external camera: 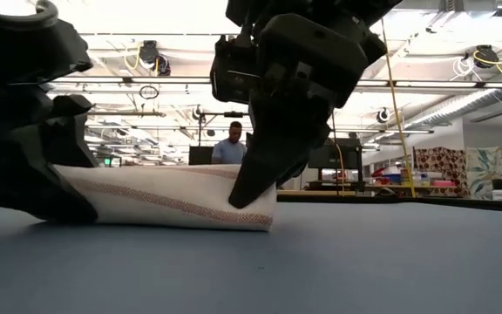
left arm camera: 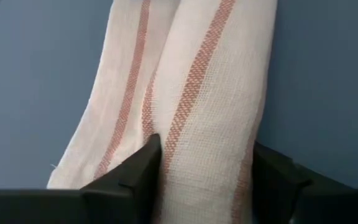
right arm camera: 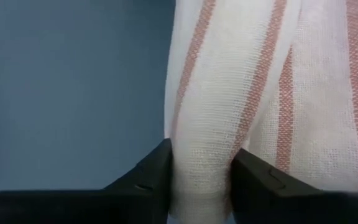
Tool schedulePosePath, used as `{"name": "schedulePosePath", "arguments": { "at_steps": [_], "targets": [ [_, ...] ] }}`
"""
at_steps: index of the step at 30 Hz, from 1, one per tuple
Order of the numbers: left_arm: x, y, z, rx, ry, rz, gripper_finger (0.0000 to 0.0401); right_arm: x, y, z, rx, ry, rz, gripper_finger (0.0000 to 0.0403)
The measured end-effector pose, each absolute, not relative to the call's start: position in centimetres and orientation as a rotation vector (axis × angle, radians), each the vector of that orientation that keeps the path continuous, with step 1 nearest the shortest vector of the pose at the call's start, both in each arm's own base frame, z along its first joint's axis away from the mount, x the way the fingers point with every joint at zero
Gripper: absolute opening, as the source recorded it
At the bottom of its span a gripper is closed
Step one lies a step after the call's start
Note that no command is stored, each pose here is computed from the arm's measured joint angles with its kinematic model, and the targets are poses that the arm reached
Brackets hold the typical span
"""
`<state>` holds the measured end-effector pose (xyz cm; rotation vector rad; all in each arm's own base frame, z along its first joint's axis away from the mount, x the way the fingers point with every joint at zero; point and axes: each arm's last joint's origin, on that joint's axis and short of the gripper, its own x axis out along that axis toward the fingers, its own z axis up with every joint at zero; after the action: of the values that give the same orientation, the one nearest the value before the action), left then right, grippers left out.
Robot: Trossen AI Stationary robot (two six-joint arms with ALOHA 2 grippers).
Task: Roll towel
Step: Roll the white towel
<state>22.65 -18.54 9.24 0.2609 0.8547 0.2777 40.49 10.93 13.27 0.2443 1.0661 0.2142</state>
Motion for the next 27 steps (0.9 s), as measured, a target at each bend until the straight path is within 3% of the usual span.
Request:
{"name": "schedulePosePath", "arguments": {
  "at_steps": [6,13,21,27],
  "targets": [
    [22.5,-18.4,9.7,0.166,0.868,0.299,0.0151,39.3,11.7,14.8,0.058,1.054,0.157,0.0194],
    [22.3,-18.2,9.9,0.127,0.877,0.320,0.0139,38.1,15.3,17.3,-0.136,0.896,0.045,0.0255],
    [22.2,-18.2,9.9,0.127,0.884,0.316,0.0137,36.8,20.0,16.1,-0.325,0.741,-0.115,0.0263],
    [22.2,-18.2,9.9,0.126,0.886,0.315,0.0137,37.4,20.5,14.7,-0.346,0.690,-0.187,0.0254]
  ]
}}
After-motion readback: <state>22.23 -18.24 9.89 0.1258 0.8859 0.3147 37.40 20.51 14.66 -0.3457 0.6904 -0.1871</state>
